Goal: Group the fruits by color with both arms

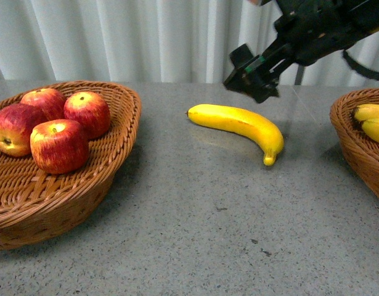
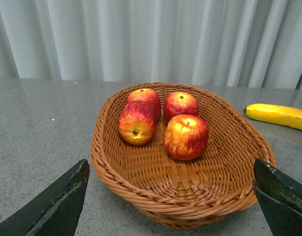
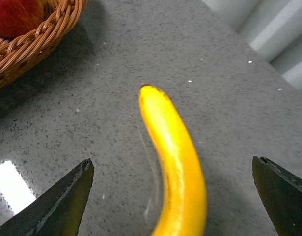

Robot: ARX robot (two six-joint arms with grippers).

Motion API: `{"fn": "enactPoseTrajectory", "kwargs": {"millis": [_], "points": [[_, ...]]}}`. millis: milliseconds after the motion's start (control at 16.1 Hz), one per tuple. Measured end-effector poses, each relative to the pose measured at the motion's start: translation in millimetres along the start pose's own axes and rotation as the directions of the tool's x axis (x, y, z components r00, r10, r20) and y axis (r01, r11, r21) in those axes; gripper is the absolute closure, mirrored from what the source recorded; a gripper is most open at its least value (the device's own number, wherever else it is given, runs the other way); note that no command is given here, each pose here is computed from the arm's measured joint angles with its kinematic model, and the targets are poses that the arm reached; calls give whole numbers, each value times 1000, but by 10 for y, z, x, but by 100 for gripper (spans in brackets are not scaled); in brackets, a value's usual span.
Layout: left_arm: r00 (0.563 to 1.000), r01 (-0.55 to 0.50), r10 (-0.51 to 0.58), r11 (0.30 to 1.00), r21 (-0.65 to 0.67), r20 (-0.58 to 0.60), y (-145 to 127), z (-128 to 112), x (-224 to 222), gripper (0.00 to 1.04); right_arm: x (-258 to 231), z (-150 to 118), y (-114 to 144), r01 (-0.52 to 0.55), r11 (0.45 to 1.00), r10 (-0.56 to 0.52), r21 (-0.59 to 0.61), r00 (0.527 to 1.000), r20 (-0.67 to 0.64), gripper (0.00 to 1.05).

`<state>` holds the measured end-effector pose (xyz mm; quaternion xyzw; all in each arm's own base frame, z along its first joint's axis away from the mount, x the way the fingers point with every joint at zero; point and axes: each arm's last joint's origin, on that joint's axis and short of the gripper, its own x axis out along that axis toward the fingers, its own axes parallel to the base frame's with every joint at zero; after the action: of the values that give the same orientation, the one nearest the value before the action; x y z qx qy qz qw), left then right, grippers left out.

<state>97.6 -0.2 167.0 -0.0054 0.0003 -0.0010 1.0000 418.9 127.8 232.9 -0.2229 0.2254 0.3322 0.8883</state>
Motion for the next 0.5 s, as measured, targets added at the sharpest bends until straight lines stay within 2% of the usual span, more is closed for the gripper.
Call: {"fn": "enactPoseTrajectory", "kwargs": {"millis": [62,496], "points": [[1000,0,0,1000,0,0,0,0,0,7,182,7,68,-31,999,32,18,999,-29,7],[1000,0,0,1000,0,0,0,0,0,7,470,-1,73,-31,997,37,72,996,-81,7]]}}
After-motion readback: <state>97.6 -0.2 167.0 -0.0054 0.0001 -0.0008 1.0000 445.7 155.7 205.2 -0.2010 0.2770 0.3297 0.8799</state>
